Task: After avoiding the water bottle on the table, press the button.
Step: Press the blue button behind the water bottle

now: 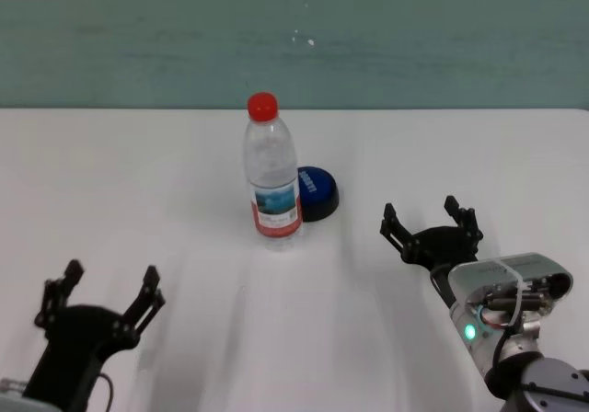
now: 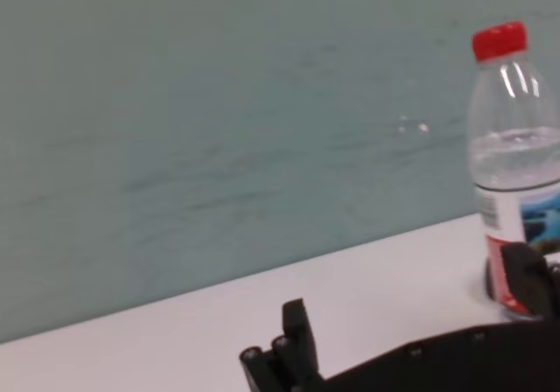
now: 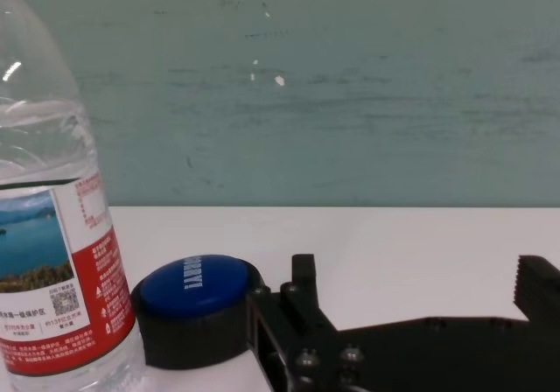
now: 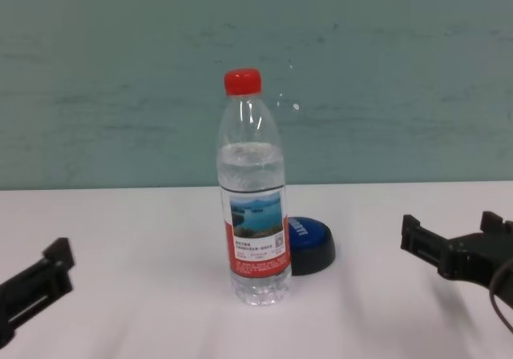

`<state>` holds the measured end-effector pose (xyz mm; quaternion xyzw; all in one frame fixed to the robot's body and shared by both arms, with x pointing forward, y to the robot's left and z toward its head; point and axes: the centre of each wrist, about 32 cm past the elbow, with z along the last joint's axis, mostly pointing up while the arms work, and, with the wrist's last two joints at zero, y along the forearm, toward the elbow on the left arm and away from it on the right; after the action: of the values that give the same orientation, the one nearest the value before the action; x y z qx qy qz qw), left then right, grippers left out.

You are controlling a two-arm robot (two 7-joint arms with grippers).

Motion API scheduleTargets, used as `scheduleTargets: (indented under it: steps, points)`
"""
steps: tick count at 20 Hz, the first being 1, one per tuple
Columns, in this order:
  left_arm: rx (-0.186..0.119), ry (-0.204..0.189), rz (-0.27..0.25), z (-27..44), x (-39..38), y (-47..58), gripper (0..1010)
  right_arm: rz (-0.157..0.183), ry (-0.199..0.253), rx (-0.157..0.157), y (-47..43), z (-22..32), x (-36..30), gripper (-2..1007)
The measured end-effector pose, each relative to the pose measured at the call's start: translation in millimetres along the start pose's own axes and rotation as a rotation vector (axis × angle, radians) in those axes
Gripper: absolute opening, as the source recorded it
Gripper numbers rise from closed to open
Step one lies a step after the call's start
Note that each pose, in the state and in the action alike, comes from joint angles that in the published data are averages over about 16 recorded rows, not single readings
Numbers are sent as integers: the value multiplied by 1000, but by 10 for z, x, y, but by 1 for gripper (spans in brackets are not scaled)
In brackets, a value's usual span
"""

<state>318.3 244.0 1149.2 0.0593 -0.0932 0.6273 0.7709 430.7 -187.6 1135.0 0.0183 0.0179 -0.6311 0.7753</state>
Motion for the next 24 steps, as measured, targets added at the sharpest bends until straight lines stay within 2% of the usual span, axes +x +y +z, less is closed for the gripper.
scheduleTargets:
  steps: [4, 10, 17, 20, 24]
  points:
    - [20, 4, -46, -33, 41, -112, 1000, 0, 0, 0, 0, 0, 0, 1004]
    - [56, -17, -146, -38, 72, -434, 1000, 0, 0, 0, 0, 0, 0, 1004]
    - [87, -70, -242, -12, 40, -774, 1000, 0, 0, 0, 0, 0, 0, 1004]
    - [88, -92, -268, -1, 17, -867, 1000, 0, 0, 0, 0, 0, 0, 1004]
    - [83, -107, -284, 0, -6, -932, 1000, 0, 0, 0, 0, 0, 0, 1004]
